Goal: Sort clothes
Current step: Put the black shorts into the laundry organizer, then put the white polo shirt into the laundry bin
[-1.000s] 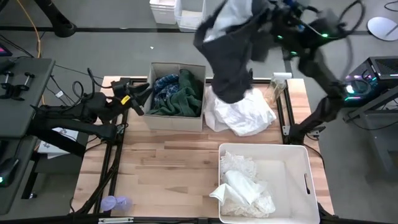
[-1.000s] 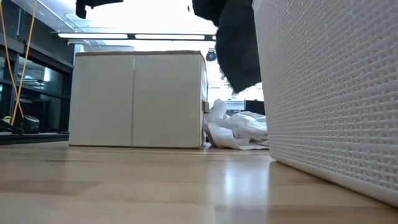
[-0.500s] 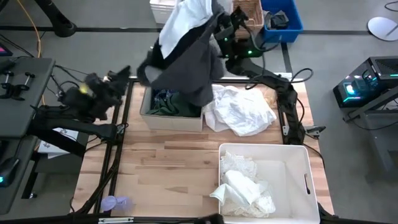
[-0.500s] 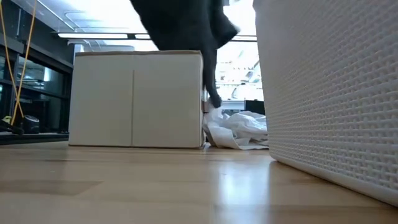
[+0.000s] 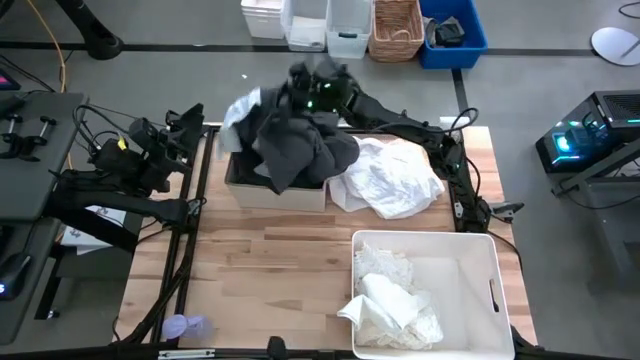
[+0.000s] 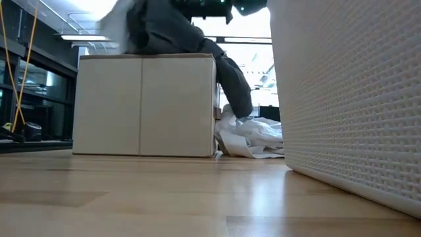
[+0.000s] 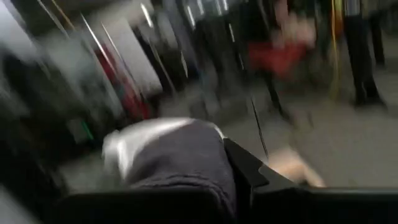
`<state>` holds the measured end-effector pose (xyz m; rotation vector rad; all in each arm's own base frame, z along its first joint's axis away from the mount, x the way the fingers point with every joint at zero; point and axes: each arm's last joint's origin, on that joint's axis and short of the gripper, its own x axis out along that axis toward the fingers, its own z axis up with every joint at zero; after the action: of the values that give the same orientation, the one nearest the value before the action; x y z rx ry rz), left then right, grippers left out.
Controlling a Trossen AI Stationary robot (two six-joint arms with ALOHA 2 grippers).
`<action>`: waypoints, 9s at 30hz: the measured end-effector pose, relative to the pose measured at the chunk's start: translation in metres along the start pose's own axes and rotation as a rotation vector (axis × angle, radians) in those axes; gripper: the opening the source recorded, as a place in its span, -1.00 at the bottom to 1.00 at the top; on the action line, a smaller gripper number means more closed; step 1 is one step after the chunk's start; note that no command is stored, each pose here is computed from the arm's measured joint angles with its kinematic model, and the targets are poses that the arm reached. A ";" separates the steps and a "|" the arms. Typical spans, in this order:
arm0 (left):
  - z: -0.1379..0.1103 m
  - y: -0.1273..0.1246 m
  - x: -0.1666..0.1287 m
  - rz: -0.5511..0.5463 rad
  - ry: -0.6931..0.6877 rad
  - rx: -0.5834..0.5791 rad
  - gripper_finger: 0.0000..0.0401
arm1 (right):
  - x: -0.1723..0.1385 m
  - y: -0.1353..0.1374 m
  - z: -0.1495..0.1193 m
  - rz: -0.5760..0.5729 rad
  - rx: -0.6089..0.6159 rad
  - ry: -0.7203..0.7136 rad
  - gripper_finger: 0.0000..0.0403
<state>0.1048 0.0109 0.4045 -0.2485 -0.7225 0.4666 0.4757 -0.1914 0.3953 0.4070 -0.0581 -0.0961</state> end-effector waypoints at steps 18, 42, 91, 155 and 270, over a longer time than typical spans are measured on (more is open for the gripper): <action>-0.011 0.004 -0.001 0.117 0.096 0.075 -0.14 | -0.035 0.057 -0.034 -0.199 -0.569 0.570 0.46; -0.047 0.005 0.004 0.218 0.294 0.081 -0.14 | -0.169 -0.040 -0.051 -0.831 -0.261 0.951 -0.17; -0.009 0.019 -0.016 0.390 0.187 0.180 -0.14 | 0.026 0.027 -0.155 -0.289 0.123 0.658 -1.00; -0.088 0.026 -0.027 0.468 0.682 0.020 -0.14 | -0.132 0.097 -0.026 -0.641 -0.275 1.029 0.03; -0.076 0.035 -0.020 0.371 0.685 -0.130 -0.14 | -0.373 0.178 -0.308 -0.558 0.457 1.583 -0.48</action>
<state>0.1320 0.0271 0.3245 -0.6341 -0.0292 0.6392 0.1430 0.1309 0.1694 0.8506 1.6272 -0.2884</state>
